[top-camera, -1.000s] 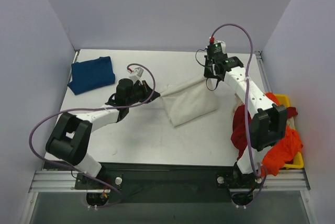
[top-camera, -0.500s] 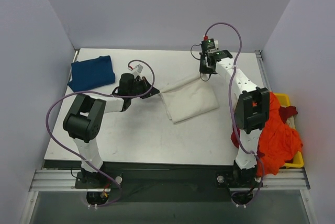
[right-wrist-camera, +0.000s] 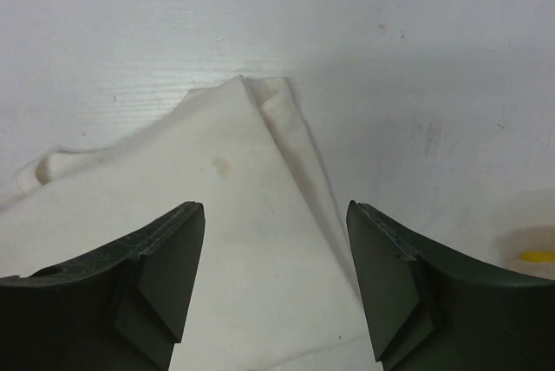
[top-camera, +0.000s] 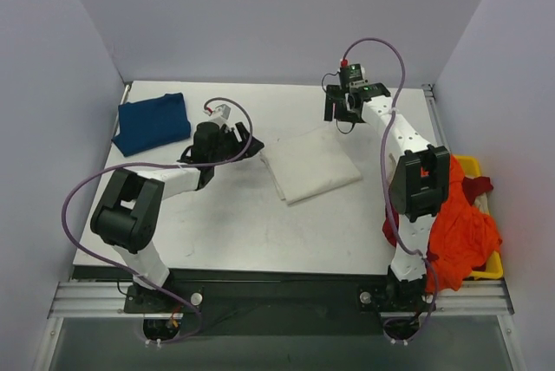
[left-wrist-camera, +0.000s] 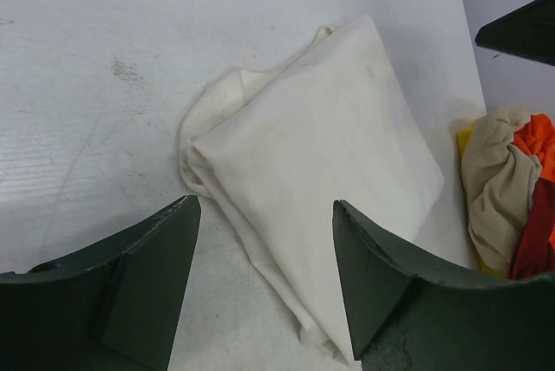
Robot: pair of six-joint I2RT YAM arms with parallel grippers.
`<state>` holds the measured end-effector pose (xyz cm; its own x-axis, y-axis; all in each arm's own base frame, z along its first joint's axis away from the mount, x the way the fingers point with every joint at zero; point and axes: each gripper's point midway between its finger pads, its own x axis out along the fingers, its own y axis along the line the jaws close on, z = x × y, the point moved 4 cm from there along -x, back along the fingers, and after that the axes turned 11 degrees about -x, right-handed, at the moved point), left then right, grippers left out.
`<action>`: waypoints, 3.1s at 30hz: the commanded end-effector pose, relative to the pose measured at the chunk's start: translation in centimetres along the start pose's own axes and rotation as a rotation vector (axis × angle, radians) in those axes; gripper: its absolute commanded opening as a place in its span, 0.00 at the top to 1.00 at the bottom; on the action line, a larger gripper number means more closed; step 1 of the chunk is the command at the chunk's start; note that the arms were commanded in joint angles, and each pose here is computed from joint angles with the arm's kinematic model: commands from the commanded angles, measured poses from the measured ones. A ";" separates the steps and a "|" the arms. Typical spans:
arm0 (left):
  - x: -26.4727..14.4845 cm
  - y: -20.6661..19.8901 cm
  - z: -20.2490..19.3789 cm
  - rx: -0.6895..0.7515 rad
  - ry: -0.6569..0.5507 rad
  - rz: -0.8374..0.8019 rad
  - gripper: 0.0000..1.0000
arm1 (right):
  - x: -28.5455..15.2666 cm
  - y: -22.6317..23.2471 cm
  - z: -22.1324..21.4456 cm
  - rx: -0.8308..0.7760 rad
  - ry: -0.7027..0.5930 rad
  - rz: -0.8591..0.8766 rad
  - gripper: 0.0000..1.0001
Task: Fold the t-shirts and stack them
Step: Fold the long partially folded tshirt into a neat square, then put the neatly folded tshirt into the corner of the board with the left arm
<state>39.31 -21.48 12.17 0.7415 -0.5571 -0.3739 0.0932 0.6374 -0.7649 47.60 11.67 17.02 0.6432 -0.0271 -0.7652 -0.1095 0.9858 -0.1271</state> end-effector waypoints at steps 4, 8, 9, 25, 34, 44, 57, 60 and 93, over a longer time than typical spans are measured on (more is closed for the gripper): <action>-0.9 -2.2 -2.7 0.041 0.020 -0.076 0.27 | -3.8 2.7 -3.5 0.013 -0.011 0.175 0.34; -0.6 -2.6 -5.8 0.013 0.090 -0.117 0.27 | -4.1 5.1 -6.4 0.054 0.012 0.311 0.34; -0.5 -2.5 -6.3 0.011 0.097 -0.115 0.27 | -4.3 5.5 -6.6 0.059 0.005 0.336 0.34; 1.2 1.3 -10.4 -0.085 0.158 0.016 0.24 | -0.2 7.3 -13.6 0.100 0.189 0.381 0.35; 3.2 2.0 -11.7 -0.148 0.190 0.010 0.24 | 0.1 7.6 -15.2 0.097 0.233 0.389 0.35; 4.5 2.1 -12.5 -0.130 0.192 0.037 0.29 | 0.5 9.4 -17.2 0.068 0.281 0.436 0.35; 4.4 2.1 -11.3 -0.007 0.192 0.094 1.00 | -1.2 9.9 -17.0 0.038 0.252 0.467 0.35; 3.5 1.6 -9.7 0.092 0.185 0.123 1.00 | -2.2 9.5 -16.1 0.030 0.221 0.466 0.35; -1.0 6.5 14.0 0.816 0.201 0.660 1.00 | -5.2 5.9 -13.2 0.032 0.085 0.433 0.34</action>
<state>46.97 -11.52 13.18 0.6784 -0.0615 -0.7322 0.2074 0.9720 0.1106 33.64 15.76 10.91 0.4588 0.3632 -0.8109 -0.3176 0.9194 0.2322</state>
